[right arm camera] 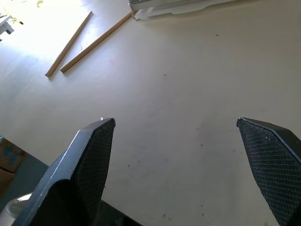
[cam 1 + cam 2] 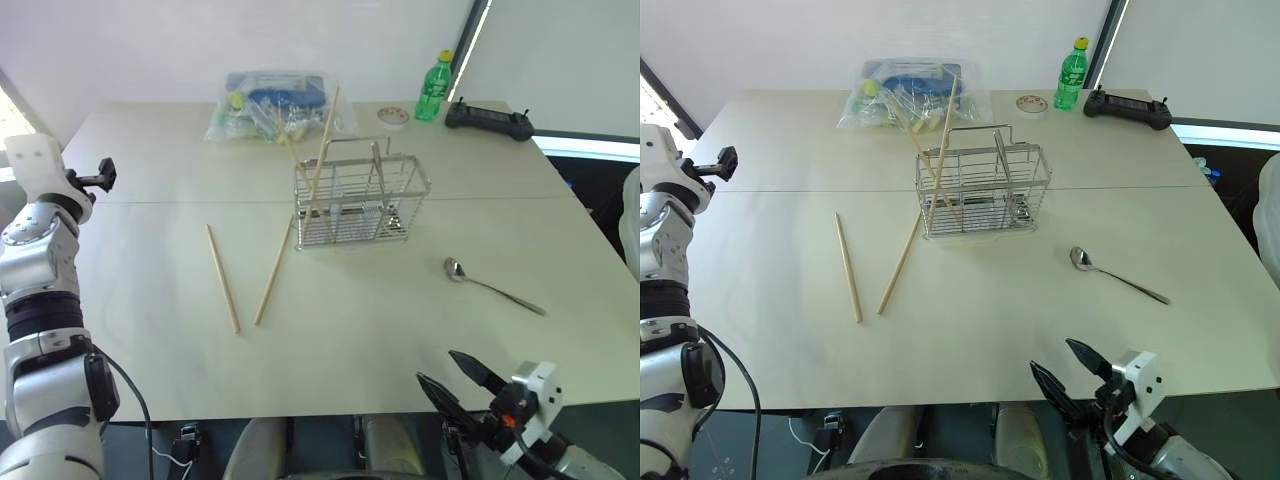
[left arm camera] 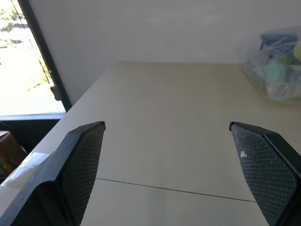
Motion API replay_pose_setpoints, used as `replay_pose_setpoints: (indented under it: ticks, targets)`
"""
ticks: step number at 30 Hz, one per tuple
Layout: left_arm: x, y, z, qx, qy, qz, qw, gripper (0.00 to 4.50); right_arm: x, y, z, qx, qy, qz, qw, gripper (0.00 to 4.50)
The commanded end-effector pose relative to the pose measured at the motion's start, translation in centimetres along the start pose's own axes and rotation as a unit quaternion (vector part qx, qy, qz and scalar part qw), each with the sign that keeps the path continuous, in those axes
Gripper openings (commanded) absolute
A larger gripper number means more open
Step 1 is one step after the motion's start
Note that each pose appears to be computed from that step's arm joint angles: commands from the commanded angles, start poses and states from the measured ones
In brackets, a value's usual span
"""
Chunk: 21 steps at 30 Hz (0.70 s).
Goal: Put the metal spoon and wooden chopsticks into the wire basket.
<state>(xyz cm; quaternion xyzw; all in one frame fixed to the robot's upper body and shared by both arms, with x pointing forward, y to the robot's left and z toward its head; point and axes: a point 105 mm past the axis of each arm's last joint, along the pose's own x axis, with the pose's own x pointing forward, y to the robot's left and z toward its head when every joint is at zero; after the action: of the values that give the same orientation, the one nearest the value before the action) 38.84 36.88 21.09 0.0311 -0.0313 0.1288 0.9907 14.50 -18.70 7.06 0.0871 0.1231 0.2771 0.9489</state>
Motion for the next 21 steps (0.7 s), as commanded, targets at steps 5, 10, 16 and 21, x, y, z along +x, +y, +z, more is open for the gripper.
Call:
replay_pose_setpoints:
  ticks: [5,10,16,21]
  targets:
    - [0.2,-0.3,1.8,-0.001,-0.031,-0.004,1.0,4.48,-2.4,-2.6,-2.1,-0.011,-0.001,-0.003,1.0,4.27]
    - [0.2,-0.6,2.2,-0.021,-0.038,-0.017,0.999,4.48,-2.7,-4.4,-3.4,-0.018,-0.01,-0.008,1.0,4.27]
    - [0.1,-0.7,2.3,-0.003,-0.034,-0.028,0.999,4.48,-3.2,-4.9,-3.5,-0.026,-0.017,-0.003,1.0,4.27]
    - [0.1,-0.6,2.4,0.002,-0.033,-0.026,0.999,4.48,-3.9,-6.0,-4.1,-0.026,-0.015,-0.007,1.0,4.27]
